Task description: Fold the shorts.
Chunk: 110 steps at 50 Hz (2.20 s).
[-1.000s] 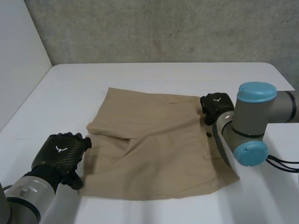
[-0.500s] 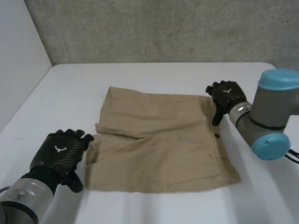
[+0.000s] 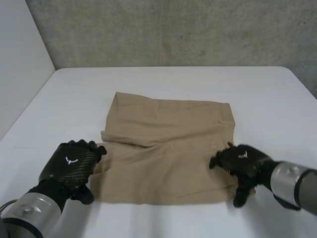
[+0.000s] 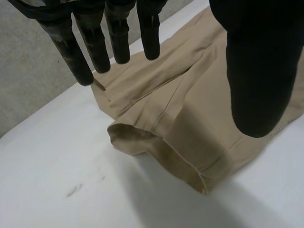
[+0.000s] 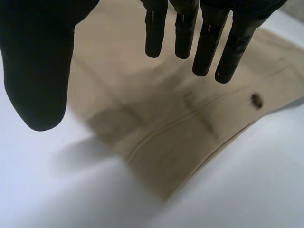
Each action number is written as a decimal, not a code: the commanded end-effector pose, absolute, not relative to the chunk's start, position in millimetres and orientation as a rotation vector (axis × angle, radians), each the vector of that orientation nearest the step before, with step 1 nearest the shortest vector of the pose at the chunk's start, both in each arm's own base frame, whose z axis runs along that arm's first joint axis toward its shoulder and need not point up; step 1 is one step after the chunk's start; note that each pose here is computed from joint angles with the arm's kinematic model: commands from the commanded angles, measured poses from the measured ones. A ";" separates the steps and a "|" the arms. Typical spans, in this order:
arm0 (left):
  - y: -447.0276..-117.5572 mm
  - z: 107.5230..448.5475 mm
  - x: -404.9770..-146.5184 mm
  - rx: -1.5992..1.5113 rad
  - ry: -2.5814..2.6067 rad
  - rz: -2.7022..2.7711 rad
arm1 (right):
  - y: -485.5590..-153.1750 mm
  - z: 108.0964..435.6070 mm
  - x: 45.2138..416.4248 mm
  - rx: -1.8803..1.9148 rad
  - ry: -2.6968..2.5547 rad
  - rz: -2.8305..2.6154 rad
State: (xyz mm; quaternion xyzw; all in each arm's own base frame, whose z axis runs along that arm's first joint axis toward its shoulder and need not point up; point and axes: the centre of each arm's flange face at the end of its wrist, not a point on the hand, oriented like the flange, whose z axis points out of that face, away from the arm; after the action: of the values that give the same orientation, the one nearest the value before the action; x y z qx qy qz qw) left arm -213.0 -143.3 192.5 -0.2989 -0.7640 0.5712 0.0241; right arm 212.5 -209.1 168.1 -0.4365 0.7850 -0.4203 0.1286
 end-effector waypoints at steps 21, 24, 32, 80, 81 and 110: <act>-136.0 171.3 -226.8 -1.026 -2.318 1.618 | -221.0 132.0 186.0 -1.263 2.269 -1.455; -135.2 169.9 -226.3 -1.028 -2.323 1.611 | -226.2 130.6 186.4 -1.265 2.260 -1.482; -131.3 167.5 -226.6 -1.041 -2.323 1.594 | -237.6 131.0 189.9 -1.234 2.252 -1.501; -101.6 162.5 -242.3 -1.174 -2.097 1.463 | -252.4 150.3 224.0 -0.893 2.321 -1.523; -105.5 160.9 -241.8 -1.165 -2.117 1.461 | -252.4 150.3 224.0 -0.893 2.321 -1.523; -156.7 133.5 -226.4 -1.039 -2.450 1.490 | -247.5 146.8 224.5 -0.904 2.318 -1.504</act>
State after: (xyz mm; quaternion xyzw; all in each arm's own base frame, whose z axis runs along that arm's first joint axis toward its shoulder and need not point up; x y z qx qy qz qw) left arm -225.1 -160.1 136.4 -0.3348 -0.8011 0.4943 0.0417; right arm 224.5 -247.9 147.6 -0.3081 0.7917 -0.5143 0.1171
